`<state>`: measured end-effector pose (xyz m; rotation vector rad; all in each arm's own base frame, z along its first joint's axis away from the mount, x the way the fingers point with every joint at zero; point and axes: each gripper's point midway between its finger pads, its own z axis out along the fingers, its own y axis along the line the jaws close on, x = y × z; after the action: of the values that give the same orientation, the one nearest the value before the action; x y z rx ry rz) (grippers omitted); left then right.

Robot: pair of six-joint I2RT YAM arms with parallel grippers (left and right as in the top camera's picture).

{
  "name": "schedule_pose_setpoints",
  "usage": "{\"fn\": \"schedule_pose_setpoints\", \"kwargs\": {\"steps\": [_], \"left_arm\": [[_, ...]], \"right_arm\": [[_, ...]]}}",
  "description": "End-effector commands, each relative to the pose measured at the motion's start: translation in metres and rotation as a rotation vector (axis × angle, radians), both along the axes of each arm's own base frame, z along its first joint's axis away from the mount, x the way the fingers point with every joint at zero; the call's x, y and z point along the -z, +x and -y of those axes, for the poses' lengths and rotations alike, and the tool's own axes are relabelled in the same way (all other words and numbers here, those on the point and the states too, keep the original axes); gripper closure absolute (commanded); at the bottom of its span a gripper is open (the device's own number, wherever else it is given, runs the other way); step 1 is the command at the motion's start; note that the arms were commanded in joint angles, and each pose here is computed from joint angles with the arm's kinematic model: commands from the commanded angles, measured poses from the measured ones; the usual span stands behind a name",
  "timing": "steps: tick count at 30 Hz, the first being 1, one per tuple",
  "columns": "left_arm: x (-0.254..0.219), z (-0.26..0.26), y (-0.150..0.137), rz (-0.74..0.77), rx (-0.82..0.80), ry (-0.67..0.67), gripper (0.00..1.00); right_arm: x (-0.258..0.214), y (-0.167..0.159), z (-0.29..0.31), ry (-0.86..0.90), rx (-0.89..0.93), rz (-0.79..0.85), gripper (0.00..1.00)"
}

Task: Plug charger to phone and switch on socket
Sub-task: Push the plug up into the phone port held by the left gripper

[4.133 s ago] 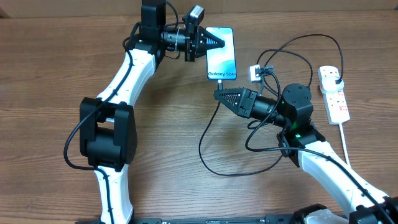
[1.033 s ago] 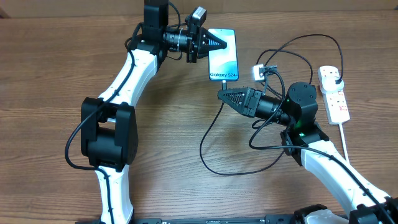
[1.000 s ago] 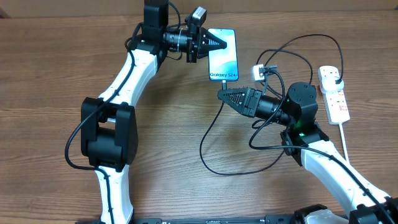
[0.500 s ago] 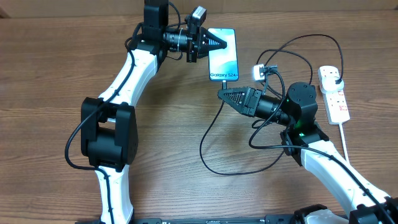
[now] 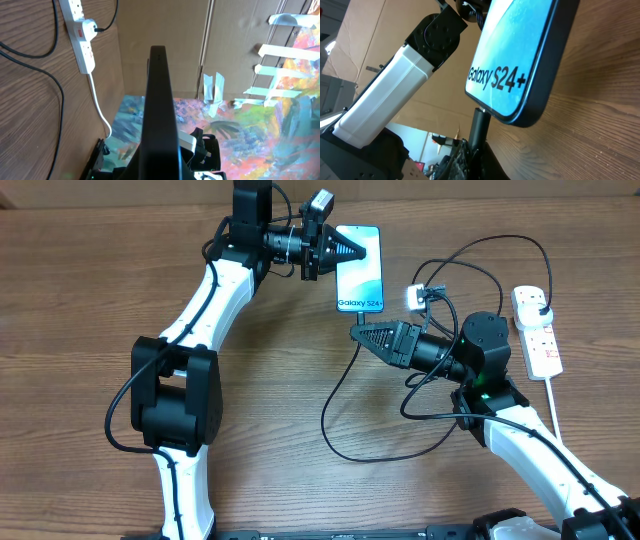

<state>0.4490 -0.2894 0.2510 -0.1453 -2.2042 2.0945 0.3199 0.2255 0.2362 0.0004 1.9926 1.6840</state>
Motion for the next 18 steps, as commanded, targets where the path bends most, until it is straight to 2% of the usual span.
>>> {"fn": "schedule_pose_setpoints", "kwargs": {"steps": [1,12,18], "left_arm": [[-0.0149,0.0109,-0.029,0.029,0.154,-0.062,0.96],[-0.0147,0.0084,-0.0264,0.031,0.144,-0.06,0.96],[-0.0141,0.0039,-0.0217,0.032,0.124,-0.057,0.96]], "right_arm": [[-0.0059,0.0164,0.0133,-0.006,0.1,0.03,0.96],[-0.0032,0.013,0.0117,-0.007,0.08,0.014,0.96],[-0.0032,0.0074,0.0089,-0.004,0.044,0.009,0.78]]}}
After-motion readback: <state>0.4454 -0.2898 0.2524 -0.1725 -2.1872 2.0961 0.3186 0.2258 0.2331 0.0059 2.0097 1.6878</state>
